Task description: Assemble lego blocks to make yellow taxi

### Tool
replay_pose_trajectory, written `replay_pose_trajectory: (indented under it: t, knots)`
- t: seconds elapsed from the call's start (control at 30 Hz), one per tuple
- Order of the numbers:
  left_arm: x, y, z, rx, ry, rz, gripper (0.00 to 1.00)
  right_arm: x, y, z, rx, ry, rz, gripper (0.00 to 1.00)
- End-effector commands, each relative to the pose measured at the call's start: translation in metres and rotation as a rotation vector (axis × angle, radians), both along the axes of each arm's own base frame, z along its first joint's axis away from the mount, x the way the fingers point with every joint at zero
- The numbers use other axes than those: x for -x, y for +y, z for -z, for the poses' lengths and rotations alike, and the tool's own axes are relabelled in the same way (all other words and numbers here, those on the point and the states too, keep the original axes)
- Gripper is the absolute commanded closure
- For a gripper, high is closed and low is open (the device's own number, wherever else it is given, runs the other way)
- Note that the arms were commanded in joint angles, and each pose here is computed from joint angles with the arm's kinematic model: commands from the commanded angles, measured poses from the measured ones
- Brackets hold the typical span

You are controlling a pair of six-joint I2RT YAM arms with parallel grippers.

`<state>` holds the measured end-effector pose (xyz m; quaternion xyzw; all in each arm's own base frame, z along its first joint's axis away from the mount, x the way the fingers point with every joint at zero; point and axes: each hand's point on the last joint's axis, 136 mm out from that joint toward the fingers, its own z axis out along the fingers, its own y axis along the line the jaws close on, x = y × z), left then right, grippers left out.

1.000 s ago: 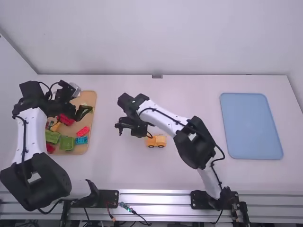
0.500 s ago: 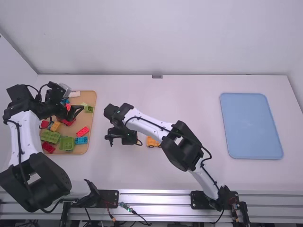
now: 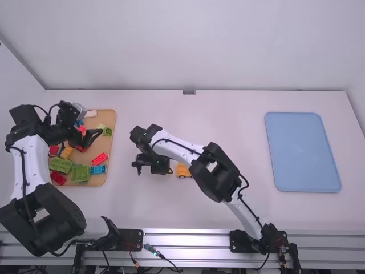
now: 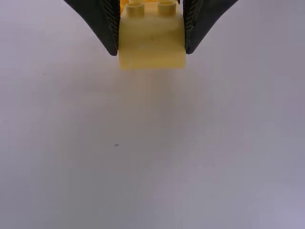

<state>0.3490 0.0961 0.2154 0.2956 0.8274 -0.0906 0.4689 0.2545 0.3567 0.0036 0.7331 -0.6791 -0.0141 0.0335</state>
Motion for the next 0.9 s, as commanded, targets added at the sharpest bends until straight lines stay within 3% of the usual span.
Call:
replay_pose_trajectory:
  t: [0.0,0.47,0.77,0.87]
  knots:
    - [0.002,-0.006,-0.002,0.018,-0.022,0.028,0.01,-0.001,0.002,0.003,-0.007,0.008,0.011,1.0]
    - [0.002,-0.005,-0.002,0.014,-0.025,0.027,0.01,-0.004,0.006,0.015,-0.031,-0.015,0.007,1.0]
    - [0.001,-0.007,-0.002,0.015,-0.026,0.033,0.01,-0.003,0.006,0.015,-0.032,-0.012,0.009,0.73]
    - [0.002,-0.005,-0.002,0.014,-0.025,0.027,0.01,-0.003,0.006,0.015,-0.032,-0.013,0.01,0.69]
